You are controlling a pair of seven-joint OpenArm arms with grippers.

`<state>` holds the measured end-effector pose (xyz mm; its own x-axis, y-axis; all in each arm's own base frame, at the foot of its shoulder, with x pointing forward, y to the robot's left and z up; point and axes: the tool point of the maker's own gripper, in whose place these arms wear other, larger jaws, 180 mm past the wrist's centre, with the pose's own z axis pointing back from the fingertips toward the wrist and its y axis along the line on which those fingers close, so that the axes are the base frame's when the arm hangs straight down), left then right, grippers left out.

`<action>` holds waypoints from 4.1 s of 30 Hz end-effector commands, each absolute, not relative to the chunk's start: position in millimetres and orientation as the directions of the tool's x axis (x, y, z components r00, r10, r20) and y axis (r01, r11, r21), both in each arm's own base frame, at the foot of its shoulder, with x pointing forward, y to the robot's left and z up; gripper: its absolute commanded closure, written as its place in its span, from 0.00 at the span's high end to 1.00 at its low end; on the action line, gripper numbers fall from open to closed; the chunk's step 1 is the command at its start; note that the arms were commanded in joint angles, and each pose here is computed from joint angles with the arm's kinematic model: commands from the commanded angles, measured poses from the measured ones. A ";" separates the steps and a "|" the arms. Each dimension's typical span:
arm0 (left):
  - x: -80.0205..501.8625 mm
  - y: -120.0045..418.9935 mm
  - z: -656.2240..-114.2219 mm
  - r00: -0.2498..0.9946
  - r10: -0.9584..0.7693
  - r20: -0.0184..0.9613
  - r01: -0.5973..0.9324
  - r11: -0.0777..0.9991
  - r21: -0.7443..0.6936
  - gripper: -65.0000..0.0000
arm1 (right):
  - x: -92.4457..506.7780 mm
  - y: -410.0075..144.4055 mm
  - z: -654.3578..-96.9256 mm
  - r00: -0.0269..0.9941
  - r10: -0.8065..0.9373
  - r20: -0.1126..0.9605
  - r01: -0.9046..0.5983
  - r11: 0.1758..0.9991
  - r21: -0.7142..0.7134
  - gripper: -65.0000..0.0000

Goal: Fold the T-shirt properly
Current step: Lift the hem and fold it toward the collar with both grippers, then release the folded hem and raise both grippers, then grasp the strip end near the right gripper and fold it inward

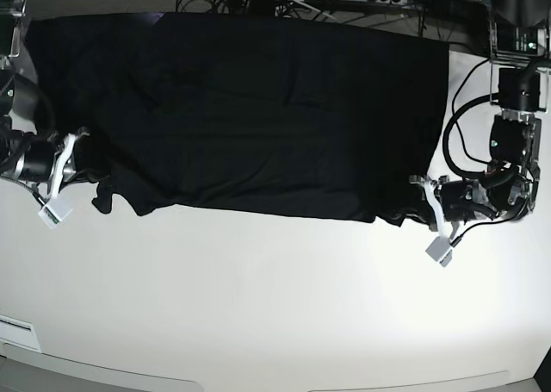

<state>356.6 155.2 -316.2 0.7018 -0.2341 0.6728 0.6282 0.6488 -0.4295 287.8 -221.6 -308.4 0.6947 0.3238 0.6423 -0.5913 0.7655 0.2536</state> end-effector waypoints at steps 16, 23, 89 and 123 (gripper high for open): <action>307.8 185.4 -278.6 0.593 -0.431 0.680 0.748 0.607 -0.268 0.00 | 242.4 -266.8 -291.3 0.699 0.311 0.644 -0.517 0.842 0.155 0.00; 301.8 205.9 -254.7 0.569 -0.477 0.670 0.765 0.605 -0.221 0.00 | 239.9 -272.7 -288.3 0.704 0.331 0.628 -0.523 0.841 0.142 0.00; 255.9 225.4 -292.7 0.650 -0.534 0.540 0.702 0.694 -0.160 0.57 | 211.6 -221.8 -355.4 0.720 0.163 0.674 -0.378 0.907 0.185 0.00; 293.2 251.1 -276.6 0.672 -0.391 0.629 0.541 0.839 -0.057 0.57 | 299.1 -272.2 -344.0 0.692 0.324 0.645 0.002 0.893 -0.450 0.00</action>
